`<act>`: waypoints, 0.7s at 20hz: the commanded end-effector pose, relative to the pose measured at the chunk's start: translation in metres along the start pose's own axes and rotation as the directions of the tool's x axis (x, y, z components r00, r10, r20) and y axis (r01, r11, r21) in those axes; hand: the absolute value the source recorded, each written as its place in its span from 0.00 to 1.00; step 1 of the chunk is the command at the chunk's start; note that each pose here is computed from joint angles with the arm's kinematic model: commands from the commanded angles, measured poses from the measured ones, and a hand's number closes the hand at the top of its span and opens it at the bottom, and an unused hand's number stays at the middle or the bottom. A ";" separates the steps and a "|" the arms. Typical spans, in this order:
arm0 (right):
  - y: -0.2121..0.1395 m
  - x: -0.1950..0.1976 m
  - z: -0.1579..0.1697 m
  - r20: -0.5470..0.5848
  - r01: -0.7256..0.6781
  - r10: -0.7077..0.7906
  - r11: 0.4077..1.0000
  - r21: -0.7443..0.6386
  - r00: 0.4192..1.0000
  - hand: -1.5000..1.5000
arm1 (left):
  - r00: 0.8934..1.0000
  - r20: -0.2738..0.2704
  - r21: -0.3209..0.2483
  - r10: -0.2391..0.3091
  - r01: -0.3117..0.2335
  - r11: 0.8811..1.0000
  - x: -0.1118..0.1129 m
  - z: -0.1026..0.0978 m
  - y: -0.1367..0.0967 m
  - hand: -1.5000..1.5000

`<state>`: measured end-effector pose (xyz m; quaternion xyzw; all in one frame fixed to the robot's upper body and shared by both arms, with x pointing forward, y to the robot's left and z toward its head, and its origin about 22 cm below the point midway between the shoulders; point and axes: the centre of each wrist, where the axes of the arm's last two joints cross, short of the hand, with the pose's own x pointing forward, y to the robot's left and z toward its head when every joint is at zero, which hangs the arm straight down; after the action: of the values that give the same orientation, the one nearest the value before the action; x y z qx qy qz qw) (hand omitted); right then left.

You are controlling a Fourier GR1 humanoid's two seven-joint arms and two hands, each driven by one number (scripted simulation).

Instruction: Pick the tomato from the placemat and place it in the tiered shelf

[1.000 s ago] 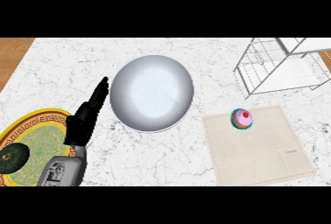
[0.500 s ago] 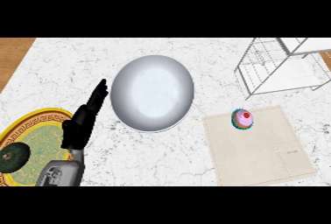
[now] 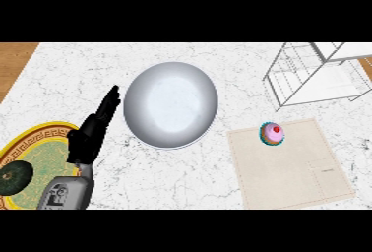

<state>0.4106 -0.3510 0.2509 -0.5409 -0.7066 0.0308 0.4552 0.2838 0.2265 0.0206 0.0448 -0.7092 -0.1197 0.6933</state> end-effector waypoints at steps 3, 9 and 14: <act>-0.001 -0.024 -0.011 -0.104 -0.110 0.105 0.993 -0.036 0.989 0.00 | 1.000 0.006 -0.016 -0.017 0.017 1.000 -0.007 0.012 -0.004 0.50; -0.014 -0.019 -0.004 -0.123 0.068 -0.074 0.996 -0.049 0.990 0.00 | 1.000 -0.026 -0.003 0.011 -0.011 1.000 -0.008 0.003 -0.005 0.50; -0.012 -0.012 -0.008 -0.146 0.181 -0.182 0.983 -0.022 0.972 0.00 | 1.000 -0.013 0.013 -0.006 0.006 1.000 0.004 -0.006 -0.003 0.50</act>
<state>0.4070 -0.3753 0.2526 -0.5070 -0.7035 -0.0418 0.4962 0.2870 0.2225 0.0179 0.0464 -0.7048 -0.1174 0.6981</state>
